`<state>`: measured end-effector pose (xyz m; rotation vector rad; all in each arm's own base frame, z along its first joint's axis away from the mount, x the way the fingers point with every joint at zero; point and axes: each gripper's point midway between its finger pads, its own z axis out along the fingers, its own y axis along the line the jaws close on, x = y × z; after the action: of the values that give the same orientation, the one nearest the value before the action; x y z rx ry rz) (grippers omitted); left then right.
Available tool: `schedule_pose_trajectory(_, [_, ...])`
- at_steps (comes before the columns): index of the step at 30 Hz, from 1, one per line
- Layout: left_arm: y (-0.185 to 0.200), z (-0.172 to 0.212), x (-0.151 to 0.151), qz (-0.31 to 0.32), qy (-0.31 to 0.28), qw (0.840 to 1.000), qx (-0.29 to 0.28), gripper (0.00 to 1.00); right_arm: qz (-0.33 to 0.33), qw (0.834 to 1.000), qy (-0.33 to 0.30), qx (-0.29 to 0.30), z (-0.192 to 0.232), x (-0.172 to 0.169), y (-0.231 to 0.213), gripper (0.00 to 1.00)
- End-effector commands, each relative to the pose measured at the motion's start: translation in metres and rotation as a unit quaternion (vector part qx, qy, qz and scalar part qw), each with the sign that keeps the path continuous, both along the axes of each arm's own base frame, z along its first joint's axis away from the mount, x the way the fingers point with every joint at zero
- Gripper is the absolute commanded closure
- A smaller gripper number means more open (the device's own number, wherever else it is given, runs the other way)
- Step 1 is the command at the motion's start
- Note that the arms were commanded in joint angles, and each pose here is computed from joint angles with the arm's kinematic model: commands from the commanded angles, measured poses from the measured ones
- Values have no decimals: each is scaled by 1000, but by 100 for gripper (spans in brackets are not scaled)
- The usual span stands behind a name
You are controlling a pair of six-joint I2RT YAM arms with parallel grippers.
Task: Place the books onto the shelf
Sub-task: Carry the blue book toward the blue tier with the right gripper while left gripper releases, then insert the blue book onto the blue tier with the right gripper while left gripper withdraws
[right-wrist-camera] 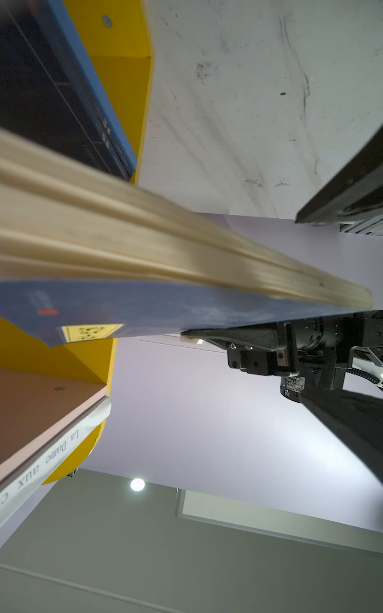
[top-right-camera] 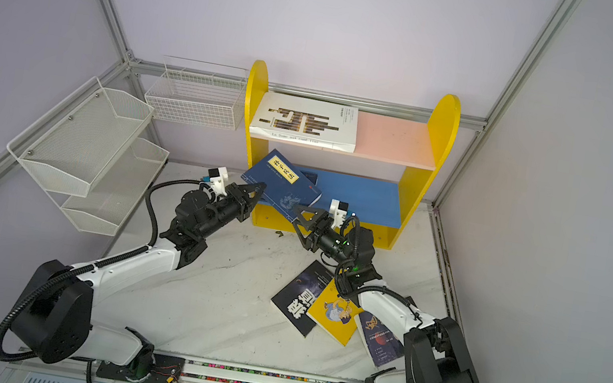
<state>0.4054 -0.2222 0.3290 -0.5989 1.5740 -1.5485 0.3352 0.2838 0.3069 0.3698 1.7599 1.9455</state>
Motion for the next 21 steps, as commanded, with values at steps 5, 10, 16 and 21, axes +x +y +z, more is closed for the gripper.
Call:
schedule_pose_trajectory(5, [7,49,-1,27,-65,996,-47,100,-31,999,-11,21,15,14,7,38])
schedule_pose_trajectory(10, [9,45,-2,36,-58,997,-46,100,-76,997,-7,20,17,22,-4,66])
schedule_pose_trajectory(16, [5,41,-1,29,-52,997,-47,97,-91,996,-1,7,13,28,-5,85])
schedule_pose_trajectory(21, [1,32,-2,16,-37,999,-31,66,-92,996,-3,-10,13,36,-5,91])
